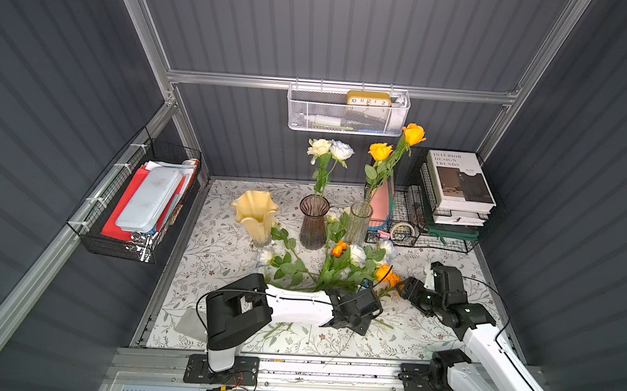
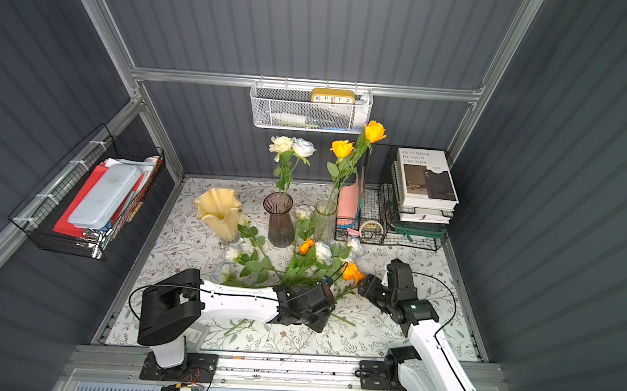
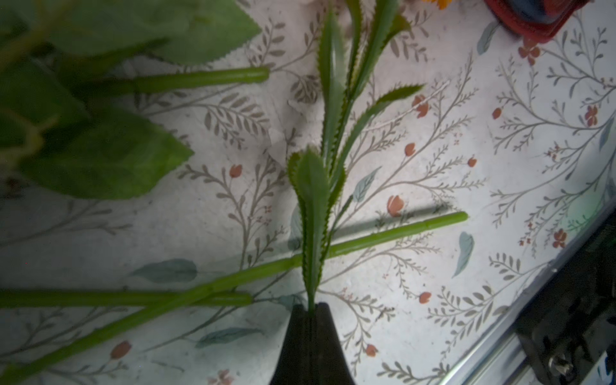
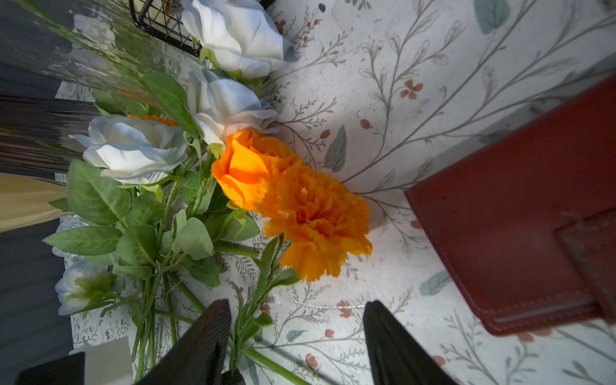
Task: Arrange the flowers in different vases according to their colors
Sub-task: Pick up the flower at the center of the board, then insert the flower into the vase.
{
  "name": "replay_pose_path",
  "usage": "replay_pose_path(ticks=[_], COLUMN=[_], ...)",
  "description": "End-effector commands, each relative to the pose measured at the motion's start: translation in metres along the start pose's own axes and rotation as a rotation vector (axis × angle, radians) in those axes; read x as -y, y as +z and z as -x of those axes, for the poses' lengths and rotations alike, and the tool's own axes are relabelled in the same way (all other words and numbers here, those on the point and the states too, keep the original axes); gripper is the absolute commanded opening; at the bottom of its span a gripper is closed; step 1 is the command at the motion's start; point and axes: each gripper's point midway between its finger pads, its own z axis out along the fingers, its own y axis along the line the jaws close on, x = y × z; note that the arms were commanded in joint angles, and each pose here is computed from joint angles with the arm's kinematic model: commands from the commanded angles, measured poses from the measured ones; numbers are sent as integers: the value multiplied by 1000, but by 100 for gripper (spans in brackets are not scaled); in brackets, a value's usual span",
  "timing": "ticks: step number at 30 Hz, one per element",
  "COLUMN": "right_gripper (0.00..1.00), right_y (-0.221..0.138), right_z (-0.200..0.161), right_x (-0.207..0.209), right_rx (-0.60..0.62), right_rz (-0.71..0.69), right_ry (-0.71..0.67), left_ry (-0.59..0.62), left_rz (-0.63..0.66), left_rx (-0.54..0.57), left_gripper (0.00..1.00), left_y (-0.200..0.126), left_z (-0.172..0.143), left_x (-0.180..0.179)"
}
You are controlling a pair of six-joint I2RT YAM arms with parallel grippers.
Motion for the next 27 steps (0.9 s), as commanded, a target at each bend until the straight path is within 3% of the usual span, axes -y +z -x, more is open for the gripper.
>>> replay_pose_path(ticks=[1,6,12,18,21,27], right_gripper=[68,69,71,72,72,73], right_y=[-17,-51,-112,-139,-144,-138], right_z=[8,16,34,7,0,-3], right_x=[-13,-44,-92,-136,-143,-142], right_rx=[25,94,196,80,74,66], right_rz=[31,174,340,603,685,706], right_ry=[-33,-77,-156,-277,-287,-303], left_ry=[50,91,97,84,100,154], left_rz=[15,-28,-35,5,46,99], left_rx=[85,197,278,494,625,1008], left_gripper=[0,0,0,0,0,0], left_y=[-25,-57,-72,-116,-148,-274], left_z=[28,66,96,174,224,325], left_x=[7,22,6,-23,-37,-36])
